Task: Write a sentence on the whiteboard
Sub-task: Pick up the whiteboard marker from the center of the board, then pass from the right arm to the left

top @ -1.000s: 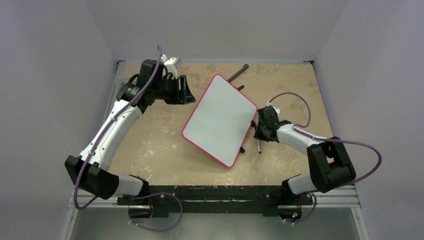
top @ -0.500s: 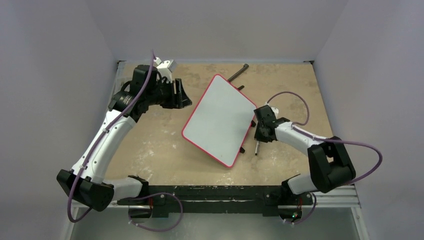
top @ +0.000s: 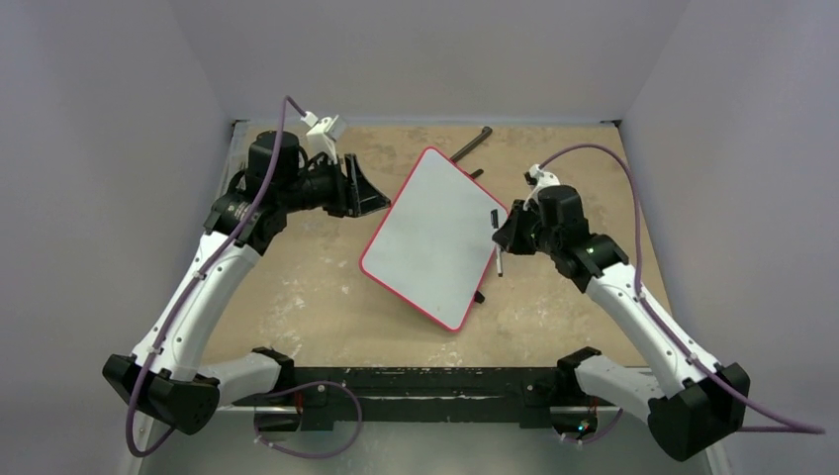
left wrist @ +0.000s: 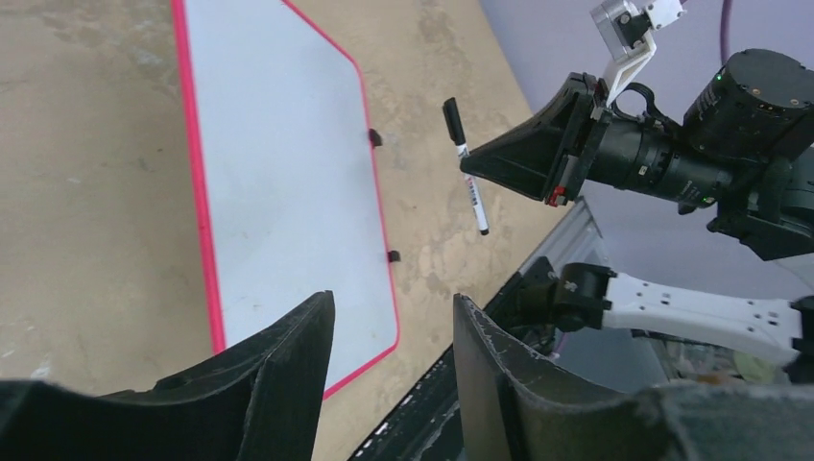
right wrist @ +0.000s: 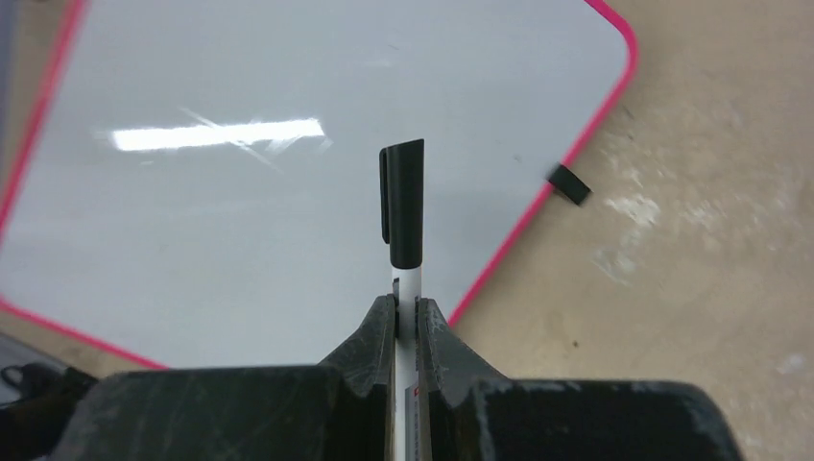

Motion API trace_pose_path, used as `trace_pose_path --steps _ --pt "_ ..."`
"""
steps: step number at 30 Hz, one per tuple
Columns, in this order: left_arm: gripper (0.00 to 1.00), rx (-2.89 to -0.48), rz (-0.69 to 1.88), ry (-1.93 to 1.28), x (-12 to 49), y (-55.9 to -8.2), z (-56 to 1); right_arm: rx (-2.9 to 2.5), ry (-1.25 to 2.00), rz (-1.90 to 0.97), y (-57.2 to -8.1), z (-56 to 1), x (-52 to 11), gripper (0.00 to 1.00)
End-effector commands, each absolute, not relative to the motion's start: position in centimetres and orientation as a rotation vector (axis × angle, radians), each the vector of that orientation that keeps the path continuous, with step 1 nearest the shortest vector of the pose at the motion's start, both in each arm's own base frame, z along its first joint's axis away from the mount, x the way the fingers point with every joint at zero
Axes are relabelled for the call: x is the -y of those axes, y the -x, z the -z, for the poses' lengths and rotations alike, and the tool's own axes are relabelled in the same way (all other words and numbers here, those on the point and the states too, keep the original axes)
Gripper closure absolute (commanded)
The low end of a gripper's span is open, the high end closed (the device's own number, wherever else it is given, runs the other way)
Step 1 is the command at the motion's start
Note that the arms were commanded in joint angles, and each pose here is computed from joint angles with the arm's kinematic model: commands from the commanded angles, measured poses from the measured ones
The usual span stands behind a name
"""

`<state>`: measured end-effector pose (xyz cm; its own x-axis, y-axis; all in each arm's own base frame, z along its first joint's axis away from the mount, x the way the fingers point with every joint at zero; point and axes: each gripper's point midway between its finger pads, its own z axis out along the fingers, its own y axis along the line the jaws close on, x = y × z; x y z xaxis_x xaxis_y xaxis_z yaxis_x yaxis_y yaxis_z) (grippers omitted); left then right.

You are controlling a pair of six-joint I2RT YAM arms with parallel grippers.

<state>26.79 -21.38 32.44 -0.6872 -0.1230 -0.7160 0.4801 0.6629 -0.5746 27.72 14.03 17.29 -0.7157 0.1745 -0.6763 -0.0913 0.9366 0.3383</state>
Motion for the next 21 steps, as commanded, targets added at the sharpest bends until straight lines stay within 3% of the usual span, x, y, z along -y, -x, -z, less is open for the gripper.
trace_pose_path --steps 1,12,21 --pt "0.53 -1.992 1.263 -0.329 23.5 -24.7 -37.3 -2.005 0.319 -0.822 -26.5 -26.1 -19.4 1.00" --pt "0.53 -2.000 1.412 -0.555 25.0 -22.3 -39.1 -1.718 0.873 -1.072 -22.0 -32.9 -26.7 1.00" --pt "0.53 -2.046 1.412 -0.605 25.1 -22.0 -38.3 -1.621 1.012 -1.100 -20.9 -34.9 -28.8 1.00"
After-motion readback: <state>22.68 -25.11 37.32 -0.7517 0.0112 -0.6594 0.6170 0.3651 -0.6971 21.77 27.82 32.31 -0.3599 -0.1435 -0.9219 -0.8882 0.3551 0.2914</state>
